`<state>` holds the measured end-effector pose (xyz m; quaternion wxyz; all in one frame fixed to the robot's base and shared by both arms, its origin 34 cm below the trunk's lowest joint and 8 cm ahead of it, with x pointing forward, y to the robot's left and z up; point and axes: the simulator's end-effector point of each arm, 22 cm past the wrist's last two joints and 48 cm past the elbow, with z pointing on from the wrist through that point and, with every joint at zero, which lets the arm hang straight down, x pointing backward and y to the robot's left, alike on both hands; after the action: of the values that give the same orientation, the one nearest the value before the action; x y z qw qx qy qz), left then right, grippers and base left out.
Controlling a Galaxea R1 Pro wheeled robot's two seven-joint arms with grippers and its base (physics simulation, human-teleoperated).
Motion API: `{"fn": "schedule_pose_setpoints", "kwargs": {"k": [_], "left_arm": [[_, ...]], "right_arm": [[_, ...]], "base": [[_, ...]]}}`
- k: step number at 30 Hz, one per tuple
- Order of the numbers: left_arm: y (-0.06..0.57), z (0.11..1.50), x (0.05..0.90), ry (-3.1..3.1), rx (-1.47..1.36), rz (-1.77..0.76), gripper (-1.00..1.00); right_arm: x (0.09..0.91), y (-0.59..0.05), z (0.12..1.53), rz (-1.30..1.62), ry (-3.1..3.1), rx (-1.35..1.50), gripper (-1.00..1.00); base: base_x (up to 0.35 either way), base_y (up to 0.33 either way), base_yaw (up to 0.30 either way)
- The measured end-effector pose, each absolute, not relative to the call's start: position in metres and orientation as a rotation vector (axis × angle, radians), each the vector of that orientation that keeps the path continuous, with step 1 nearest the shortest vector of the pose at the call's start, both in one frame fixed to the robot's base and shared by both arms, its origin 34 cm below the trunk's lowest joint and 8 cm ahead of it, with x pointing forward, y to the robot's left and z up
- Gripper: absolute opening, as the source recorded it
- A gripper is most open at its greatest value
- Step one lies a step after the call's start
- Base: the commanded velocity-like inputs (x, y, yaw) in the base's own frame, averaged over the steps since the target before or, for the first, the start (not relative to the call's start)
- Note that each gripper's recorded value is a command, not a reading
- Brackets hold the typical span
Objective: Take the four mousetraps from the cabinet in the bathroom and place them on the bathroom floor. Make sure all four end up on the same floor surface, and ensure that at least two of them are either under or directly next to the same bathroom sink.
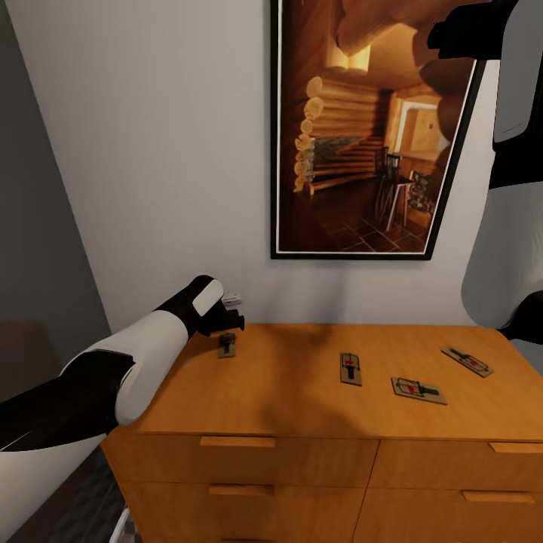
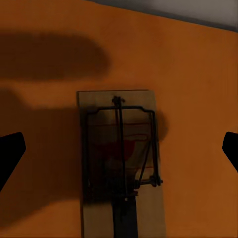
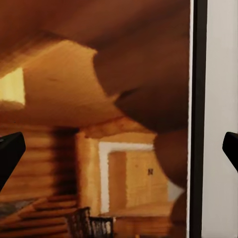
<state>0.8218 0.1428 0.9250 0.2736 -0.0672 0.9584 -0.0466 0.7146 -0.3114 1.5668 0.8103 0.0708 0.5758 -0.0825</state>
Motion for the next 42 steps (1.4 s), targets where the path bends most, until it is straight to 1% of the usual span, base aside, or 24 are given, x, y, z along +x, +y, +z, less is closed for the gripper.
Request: {"fn": "schedule_pose_setpoints", "kwargs": {"k": [42], "left_arm": [[0.143,0.904,0.821,2.572,-0.182,-0.125,1.0]], "right_arm": [[0.712,-0.312,1.545,-0.176,1.23,0.152,1.0]], "base": [[0.0,0.0,0.0]]}}
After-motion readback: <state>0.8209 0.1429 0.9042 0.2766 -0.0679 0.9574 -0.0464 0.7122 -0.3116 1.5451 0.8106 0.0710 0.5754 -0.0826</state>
